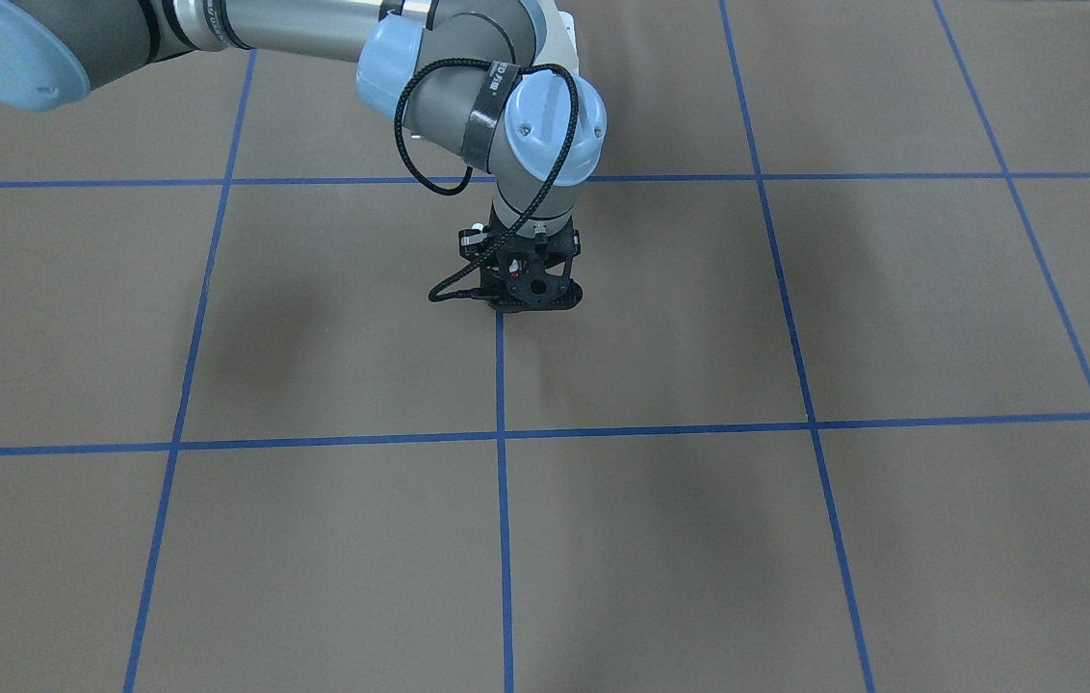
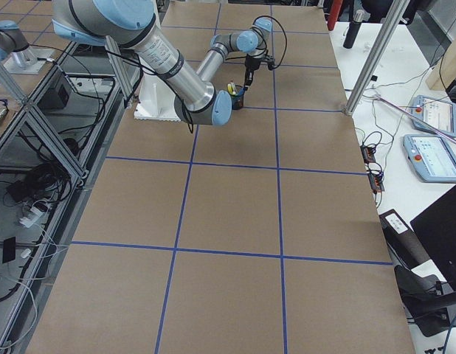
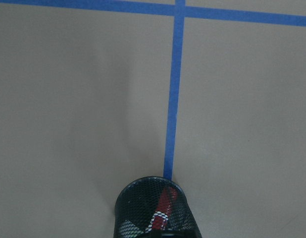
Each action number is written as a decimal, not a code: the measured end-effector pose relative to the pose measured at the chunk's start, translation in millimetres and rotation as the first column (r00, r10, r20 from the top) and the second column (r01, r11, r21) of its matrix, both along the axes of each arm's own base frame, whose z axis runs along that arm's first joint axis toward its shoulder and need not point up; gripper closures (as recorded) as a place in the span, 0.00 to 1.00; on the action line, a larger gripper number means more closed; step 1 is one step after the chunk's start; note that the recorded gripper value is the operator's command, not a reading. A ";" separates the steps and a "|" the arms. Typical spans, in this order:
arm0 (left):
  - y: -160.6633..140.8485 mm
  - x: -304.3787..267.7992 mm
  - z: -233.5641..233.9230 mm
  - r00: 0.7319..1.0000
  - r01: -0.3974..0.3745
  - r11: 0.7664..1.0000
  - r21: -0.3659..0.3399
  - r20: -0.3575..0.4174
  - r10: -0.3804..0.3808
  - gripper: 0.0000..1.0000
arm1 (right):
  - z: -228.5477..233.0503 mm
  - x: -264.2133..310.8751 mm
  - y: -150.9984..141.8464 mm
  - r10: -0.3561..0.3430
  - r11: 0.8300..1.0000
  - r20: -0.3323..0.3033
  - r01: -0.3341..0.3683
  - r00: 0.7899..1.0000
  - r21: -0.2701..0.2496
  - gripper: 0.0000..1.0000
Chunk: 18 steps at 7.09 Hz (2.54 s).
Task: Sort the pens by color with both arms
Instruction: 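Grasp the blue marker in the cup with the right gripper and lift it out, then set the blue marker down farther from the robot while the left arm approaches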
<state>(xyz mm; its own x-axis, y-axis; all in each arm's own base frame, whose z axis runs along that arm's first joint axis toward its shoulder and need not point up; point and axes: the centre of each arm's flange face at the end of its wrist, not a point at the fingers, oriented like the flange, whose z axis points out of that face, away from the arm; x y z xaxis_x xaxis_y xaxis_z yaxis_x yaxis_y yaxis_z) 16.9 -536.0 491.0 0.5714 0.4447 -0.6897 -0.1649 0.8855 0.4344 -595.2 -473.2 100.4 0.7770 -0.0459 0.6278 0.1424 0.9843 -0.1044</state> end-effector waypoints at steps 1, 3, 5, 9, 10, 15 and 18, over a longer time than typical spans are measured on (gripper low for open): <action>0.0 0.0 0.1 1.000 0.000 1.000 0.000 0.000 0.000 0.00 | -12.8 14.5 2.3 0.015 1.000 0.003 -0.016 1.000 0.020 1.00; 0.0 0.0 0.0 1.000 0.000 1.000 0.000 0.000 0.000 0.00 | -46.5 56.2 7.8 0.081 0.989 0.014 -0.082 0.997 0.125 1.00; 0.0 0.9 0.2 1.000 -0.002 1.000 0.000 0.000 0.002 0.00 | -69.5 93.5 2.9 0.173 0.955 0.033 -0.176 0.984 0.237 1.00; 0.0 7.1 -1.7 1.000 -0.002 1.000 -0.012 -0.003 0.002 0.00 | -48.5 110.3 -24.0 0.372 0.809 0.073 -0.362 0.925 0.464 1.00; -0.2 8.1 -2.0 1.000 -0.003 1.000 -0.012 -0.003 0.003 0.00 | -26.1 102.5 -29.1 0.426 0.758 0.124 -0.429 0.896 0.491 1.00; -0.6 17.2 0.7 1.000 -0.019 1.000 -0.018 -0.002 0.019 0.00 | 71.9 17.8 -66.3 0.687 0.408 0.294 -0.687 0.665 0.601 0.98; -0.4 18.2 1.2 1.000 -0.020 1.000 -0.018 -0.002 0.020 0.00 | 112.0 -0.9 -85.1 0.723 0.343 0.287 -0.687 0.629 0.641 0.15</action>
